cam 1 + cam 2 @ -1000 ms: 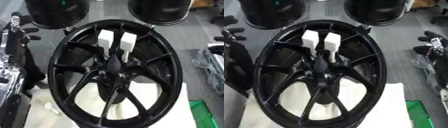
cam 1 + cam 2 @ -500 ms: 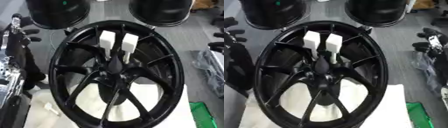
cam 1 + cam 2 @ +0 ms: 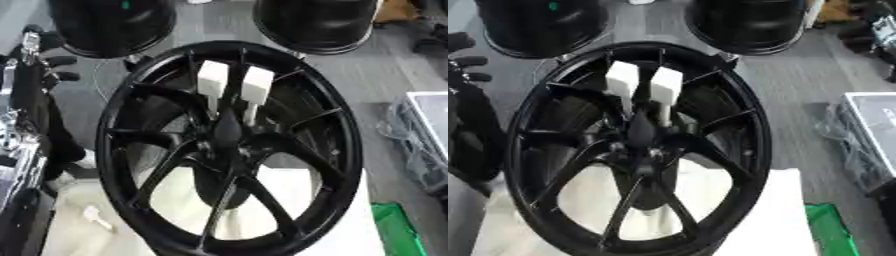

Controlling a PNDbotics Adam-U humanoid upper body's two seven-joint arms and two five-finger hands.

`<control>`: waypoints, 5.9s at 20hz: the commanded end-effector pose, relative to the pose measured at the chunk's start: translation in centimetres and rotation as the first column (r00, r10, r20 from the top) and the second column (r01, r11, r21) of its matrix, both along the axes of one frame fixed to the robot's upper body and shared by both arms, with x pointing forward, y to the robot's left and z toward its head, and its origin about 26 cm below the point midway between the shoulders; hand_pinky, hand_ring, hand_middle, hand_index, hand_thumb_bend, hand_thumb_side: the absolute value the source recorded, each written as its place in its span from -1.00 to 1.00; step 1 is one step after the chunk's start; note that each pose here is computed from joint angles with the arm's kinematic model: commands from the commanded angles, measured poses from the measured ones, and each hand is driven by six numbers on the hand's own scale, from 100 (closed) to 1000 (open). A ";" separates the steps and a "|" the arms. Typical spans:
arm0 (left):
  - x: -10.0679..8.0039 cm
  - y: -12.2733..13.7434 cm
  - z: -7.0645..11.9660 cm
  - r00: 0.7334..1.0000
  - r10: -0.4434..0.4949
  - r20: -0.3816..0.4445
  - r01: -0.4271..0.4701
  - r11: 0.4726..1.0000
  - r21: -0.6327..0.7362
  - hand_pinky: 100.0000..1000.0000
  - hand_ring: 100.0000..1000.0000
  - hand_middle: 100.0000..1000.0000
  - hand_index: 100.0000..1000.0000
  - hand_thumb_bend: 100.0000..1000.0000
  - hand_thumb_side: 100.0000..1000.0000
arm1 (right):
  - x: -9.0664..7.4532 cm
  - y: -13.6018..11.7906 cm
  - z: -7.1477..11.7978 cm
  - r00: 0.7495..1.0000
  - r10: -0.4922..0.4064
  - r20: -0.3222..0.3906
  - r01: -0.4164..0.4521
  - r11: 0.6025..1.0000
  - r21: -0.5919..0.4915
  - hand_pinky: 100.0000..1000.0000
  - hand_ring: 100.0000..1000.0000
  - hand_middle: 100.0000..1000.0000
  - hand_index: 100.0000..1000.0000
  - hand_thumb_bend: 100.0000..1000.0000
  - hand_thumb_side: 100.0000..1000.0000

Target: Pull the pin out of the wheel hub.

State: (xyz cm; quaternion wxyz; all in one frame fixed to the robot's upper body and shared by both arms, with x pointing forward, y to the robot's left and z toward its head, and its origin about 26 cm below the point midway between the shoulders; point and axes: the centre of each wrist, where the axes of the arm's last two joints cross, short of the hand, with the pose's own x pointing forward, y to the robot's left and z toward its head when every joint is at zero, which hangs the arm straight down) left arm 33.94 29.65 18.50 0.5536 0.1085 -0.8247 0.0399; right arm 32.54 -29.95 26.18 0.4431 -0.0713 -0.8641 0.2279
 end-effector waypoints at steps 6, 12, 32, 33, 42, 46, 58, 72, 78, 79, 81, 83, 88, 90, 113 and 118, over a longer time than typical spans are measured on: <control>-0.5 1.7 0.8 0.998 0.062 0.024 -0.063 0.997 0.041 0.03 0.21 0.39 0.45 -1.00 0.55 | -2.8 0.4 5.8 0.984 0.079 0.158 -0.027 0.951 -0.308 0.57 0.46 0.58 0.71 -1.00 -0.12; -0.6 2.0 0.5 0.997 0.073 0.017 -0.074 0.996 0.043 0.03 0.21 0.39 0.45 -1.00 0.55 | -3.8 1.2 8.3 0.945 0.225 0.238 -0.093 0.881 -0.464 0.62 0.53 0.64 0.72 -1.00 -0.32; -0.7 2.5 0.0 0.997 0.080 -0.011 -0.079 0.994 0.070 0.03 0.21 0.38 0.44 -1.00 0.55 | -3.5 7.7 8.3 0.927 0.374 0.012 -0.244 0.629 -0.738 0.69 0.65 0.74 0.77 -1.00 0.51; -0.7 2.6 0.0 0.997 0.083 -0.012 -0.082 0.994 0.071 0.03 0.21 0.38 0.44 -1.00 0.55 | -3.5 8.0 8.2 0.933 0.360 0.004 -0.241 0.632 -0.736 0.69 0.65 0.74 0.77 -1.00 0.51; -0.6 2.8 0.2 0.995 0.097 -0.002 -0.096 0.993 0.065 0.03 0.21 0.38 0.44 -1.00 0.55 | -3.3 9.9 7.5 0.952 0.303 -0.037 -0.237 0.656 -0.717 0.67 0.62 0.72 0.79 -1.00 0.51; -0.7 3.0 0.4 0.994 0.105 0.008 -0.105 0.993 0.059 0.03 0.21 0.38 0.44 -1.00 0.54 | -3.4 10.7 7.6 0.962 0.269 -0.047 -0.220 0.663 -0.716 0.66 0.58 0.65 0.79 -1.00 0.40; -0.7 3.1 0.7 0.993 0.115 0.027 -0.116 0.992 0.046 0.03 0.21 0.38 0.44 -1.00 0.54 | -2.9 13.4 7.2 0.980 0.186 -0.076 -0.176 0.613 -0.770 0.69 0.64 0.64 0.78 -1.00 0.06; -1.0 2.8 2.0 0.989 0.117 0.088 -0.118 0.993 0.006 0.04 0.21 0.37 0.43 -1.00 0.53 | 2.3 14.8 4.8 0.983 0.116 -0.144 -0.185 0.599 -0.779 0.69 0.58 0.58 0.76 -1.00 0.01; -1.1 2.6 2.4 0.986 0.125 0.111 -0.123 0.992 -0.022 0.03 0.18 0.33 0.41 -1.00 0.50 | 3.9 14.8 3.6 0.975 0.088 -0.205 -0.217 0.592 -0.776 0.72 0.62 0.62 0.80 -1.00 -0.17; -1.1 2.5 2.4 0.986 0.124 0.113 -0.122 0.992 -0.029 0.03 0.18 0.33 0.41 -1.00 0.50 | 4.1 14.8 3.4 0.972 0.086 -0.221 -0.228 0.588 -0.776 0.73 0.62 0.63 0.81 -1.00 -0.23; -1.1 2.4 2.4 0.986 0.120 0.111 -0.117 0.993 -0.035 0.03 0.18 0.33 0.41 -1.00 0.50 | 4.5 14.7 3.1 0.965 0.082 -0.248 -0.248 0.587 -0.771 0.74 0.62 0.64 0.81 -1.00 -0.60; -1.0 2.4 2.3 0.987 0.118 0.107 -0.115 0.993 -0.038 0.03 0.18 0.33 0.41 -1.00 0.50 | 4.8 14.6 3.0 0.960 0.074 -0.270 -0.260 0.591 -0.763 0.74 0.62 0.64 0.80 -1.00 -0.57; -0.9 2.2 2.3 0.989 0.107 0.101 -0.104 0.994 -0.039 0.03 0.18 0.33 0.41 -1.00 0.50 | 5.3 14.6 3.2 0.961 0.048 -0.272 -0.242 0.620 -0.746 0.75 0.62 0.62 0.80 -1.00 -0.50; -0.9 2.2 2.4 0.989 0.106 0.102 -0.102 0.994 -0.040 0.03 0.18 0.33 0.41 -1.00 0.50 | 5.4 14.6 3.2 0.963 0.040 -0.266 -0.231 0.631 -0.741 0.75 0.62 0.62 0.80 -1.00 -0.50; -1.2 3.2 2.5 0.979 0.172 0.114 -0.165 0.984 -0.064 0.04 0.19 0.33 0.40 -1.00 0.48 | 3.8 15.9 5.3 0.933 0.065 -0.353 -0.301 0.679 -0.669 0.79 0.66 0.65 0.81 -1.00 -0.32; -1.3 3.4 2.7 0.974 0.191 0.126 -0.182 0.980 -0.076 0.05 0.20 0.34 0.41 -1.00 0.47 | 3.6 16.4 5.0 0.925 0.084 -0.370 -0.332 0.650 -0.683 0.79 0.66 0.65 0.81 -1.00 -0.29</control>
